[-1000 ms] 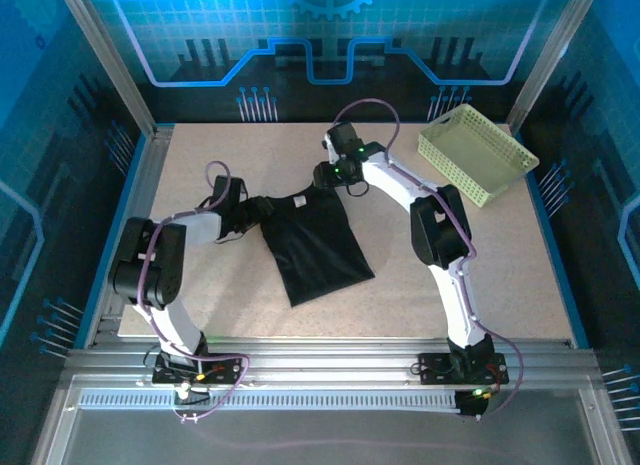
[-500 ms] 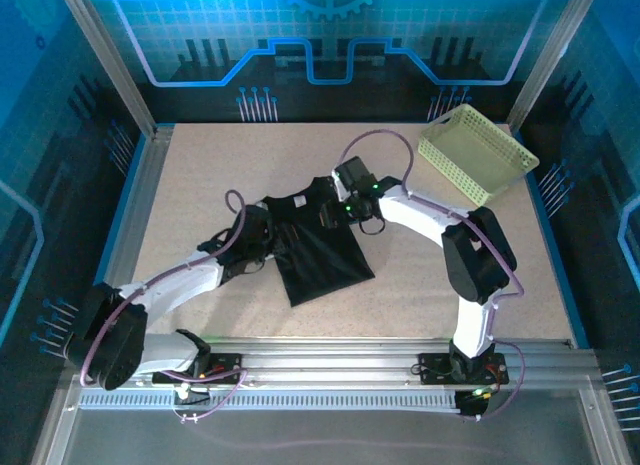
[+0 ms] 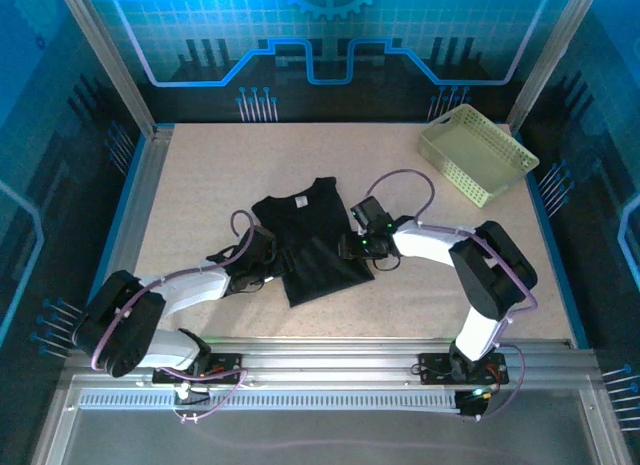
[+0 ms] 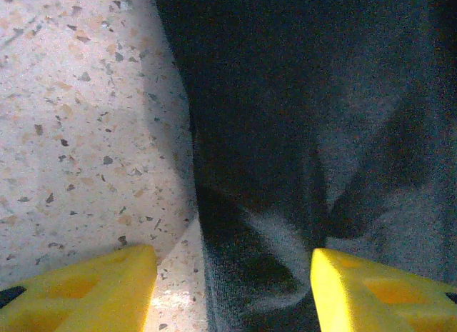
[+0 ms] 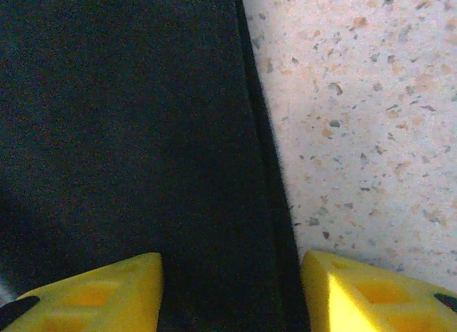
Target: Fold the inside-out t-shirt
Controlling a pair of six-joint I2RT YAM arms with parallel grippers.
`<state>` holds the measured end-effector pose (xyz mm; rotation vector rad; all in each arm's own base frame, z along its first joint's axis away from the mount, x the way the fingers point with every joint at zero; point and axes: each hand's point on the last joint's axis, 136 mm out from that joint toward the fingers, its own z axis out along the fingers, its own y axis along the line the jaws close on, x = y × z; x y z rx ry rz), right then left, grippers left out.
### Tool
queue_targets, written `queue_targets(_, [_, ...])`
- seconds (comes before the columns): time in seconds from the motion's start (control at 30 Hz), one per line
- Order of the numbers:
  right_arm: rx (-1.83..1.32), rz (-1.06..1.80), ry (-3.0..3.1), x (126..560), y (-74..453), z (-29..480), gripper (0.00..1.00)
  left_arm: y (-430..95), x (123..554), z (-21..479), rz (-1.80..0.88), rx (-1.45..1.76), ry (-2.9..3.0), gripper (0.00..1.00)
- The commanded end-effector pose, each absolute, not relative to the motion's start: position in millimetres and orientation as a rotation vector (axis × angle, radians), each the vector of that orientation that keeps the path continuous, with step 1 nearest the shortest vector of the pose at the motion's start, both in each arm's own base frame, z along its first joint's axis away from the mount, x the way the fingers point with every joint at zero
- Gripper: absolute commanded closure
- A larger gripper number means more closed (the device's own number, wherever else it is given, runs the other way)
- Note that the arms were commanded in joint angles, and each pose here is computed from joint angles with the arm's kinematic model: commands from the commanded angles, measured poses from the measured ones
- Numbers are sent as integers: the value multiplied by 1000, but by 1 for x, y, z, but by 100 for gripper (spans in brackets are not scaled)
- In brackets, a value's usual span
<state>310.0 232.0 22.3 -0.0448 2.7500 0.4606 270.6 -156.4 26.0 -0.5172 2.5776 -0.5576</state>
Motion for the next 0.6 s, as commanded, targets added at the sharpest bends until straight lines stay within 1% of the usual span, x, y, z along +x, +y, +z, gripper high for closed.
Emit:
queue_targets(0.0, [20,441,2844,266,233,6,44,-143,261,20,-479,-440,2612,40])
queue_targets(0.1, [-28,443,2836,255,243,17,44,-135,262,27,-435,-415,2608,40])
queue_targets(0.2, [-84,444,2764,262,245,44,44,-132,267,48,-428,-401,2556,41])
queue_targets(0.27, [-123,396,2691,281,245,72,45,-141,270,65,-507,-394,2512,42])
queue_targets(0.33, [-151,369,2656,293,245,87,46,-157,271,79,-618,-377,2482,43])
queue_targets(0.47, [-189,363,2631,309,250,95,46,-187,265,89,-733,-350,2472,43])
queue_targets(0.57, [-202,446,2612,335,257,102,46,-203,260,83,-800,-354,2481,43])
